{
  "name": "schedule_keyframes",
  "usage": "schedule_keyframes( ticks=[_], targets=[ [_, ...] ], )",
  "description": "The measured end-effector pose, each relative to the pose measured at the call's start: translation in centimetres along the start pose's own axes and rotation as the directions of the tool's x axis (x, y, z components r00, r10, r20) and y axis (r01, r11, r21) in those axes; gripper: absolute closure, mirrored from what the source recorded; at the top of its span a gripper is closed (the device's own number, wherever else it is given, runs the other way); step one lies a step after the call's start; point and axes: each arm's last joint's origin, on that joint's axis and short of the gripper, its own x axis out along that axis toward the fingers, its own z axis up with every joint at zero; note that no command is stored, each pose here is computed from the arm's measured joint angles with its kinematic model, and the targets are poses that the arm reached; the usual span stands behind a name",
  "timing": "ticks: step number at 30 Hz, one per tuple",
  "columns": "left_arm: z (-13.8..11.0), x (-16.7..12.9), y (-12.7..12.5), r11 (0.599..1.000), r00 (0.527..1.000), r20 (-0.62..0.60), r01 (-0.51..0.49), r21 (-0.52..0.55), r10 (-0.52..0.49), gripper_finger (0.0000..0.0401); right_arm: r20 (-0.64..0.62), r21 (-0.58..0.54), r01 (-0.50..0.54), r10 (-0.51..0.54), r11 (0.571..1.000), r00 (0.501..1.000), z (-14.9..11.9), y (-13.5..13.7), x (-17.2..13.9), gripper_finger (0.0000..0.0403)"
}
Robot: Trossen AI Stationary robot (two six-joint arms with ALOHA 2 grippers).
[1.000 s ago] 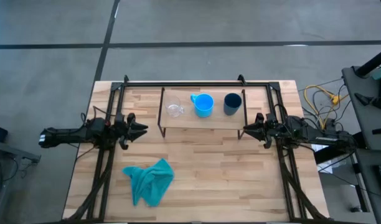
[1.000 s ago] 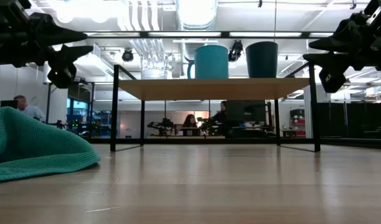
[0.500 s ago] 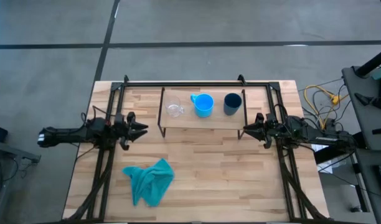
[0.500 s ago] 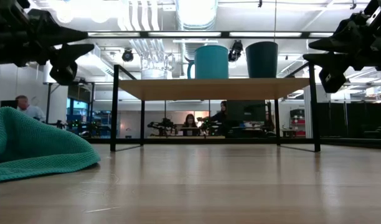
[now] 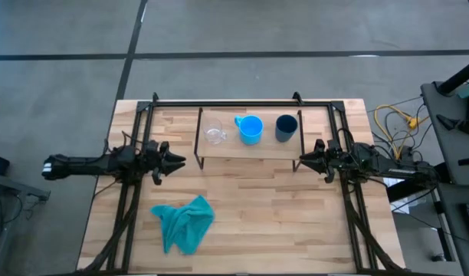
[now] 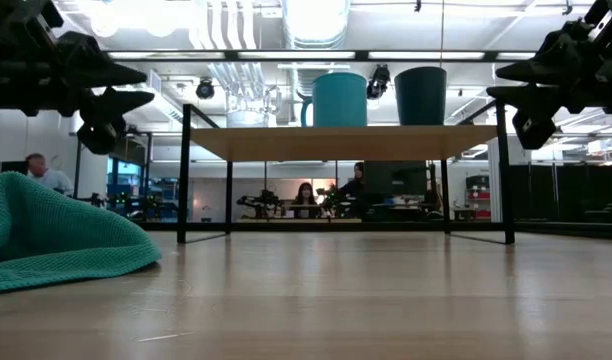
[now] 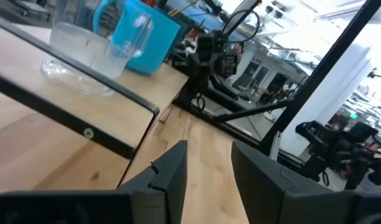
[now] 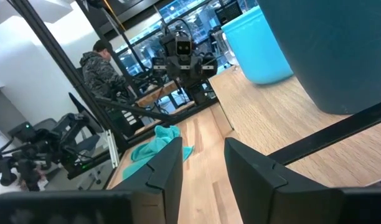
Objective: Stack small to large cups/mugs on shelf
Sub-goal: Return to Home Position
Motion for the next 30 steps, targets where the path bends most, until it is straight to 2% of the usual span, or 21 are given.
schedule_keyframes(
  ticks=[14, 30],
  targets=[
    [-0.49, 0.36, 0.26, 1.0, 0.998, -0.053, -0.03, 0.003, 0.03, 0.0289, 0.0, 0.0, 0.0, 0.0, 1.0, 1.0, 0.0, 0.0, 0.0, 0.0288],
    [-0.49, 0.35, 0.26, 1.0, 0.998, -0.052, -0.029, 0.003, 0.029, 0.0289, -0.001, 0.0, 0.001, -0.001, 1.0, 1.0, -0.01, 0.0, 0.0, 0.0289]
  ],
)
